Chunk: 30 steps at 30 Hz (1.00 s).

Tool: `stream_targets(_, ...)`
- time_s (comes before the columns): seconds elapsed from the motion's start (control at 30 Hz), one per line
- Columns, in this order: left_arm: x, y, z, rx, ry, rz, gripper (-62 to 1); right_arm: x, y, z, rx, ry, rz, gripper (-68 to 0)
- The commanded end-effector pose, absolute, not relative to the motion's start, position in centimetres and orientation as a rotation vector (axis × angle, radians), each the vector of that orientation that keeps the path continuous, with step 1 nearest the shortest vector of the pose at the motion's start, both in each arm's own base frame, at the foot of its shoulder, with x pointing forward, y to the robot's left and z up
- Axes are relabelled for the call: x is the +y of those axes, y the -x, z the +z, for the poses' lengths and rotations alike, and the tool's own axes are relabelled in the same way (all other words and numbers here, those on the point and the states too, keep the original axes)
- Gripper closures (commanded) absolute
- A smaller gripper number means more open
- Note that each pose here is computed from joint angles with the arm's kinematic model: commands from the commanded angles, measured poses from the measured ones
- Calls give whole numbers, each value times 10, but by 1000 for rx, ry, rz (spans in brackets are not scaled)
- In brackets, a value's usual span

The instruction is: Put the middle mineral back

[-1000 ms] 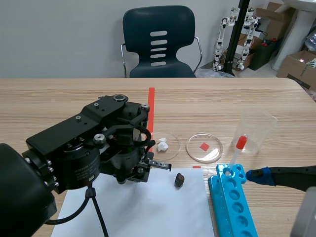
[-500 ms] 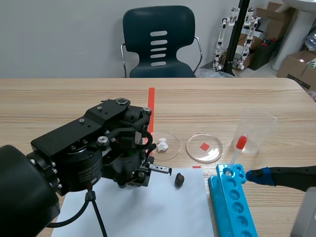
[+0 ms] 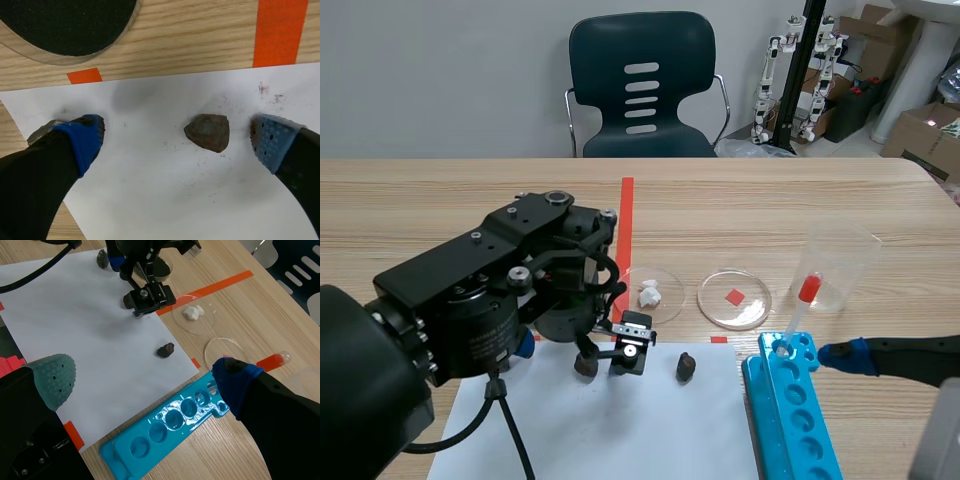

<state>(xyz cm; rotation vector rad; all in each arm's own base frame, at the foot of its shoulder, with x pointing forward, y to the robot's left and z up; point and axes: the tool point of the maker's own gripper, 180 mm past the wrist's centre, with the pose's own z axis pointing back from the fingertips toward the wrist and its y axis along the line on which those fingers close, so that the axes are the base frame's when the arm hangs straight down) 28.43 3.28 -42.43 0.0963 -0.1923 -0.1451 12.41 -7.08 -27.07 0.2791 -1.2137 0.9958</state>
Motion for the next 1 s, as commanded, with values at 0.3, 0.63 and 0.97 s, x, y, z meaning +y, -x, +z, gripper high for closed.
stream_targets(0.3,16,-287,-419,-216,-52,-152,-623,-66,-129,-259,-1260,-286,990,-569)
stream_targets(0.63,15,-286,-418,-213,-32,-146,-623,-66,-129,-259,-1260,-286,990,-569)
stream_targets(0.97,18,-284,-403,-270,5,-124,-623,-66,-129,-259,-1260,-286,990,-569)
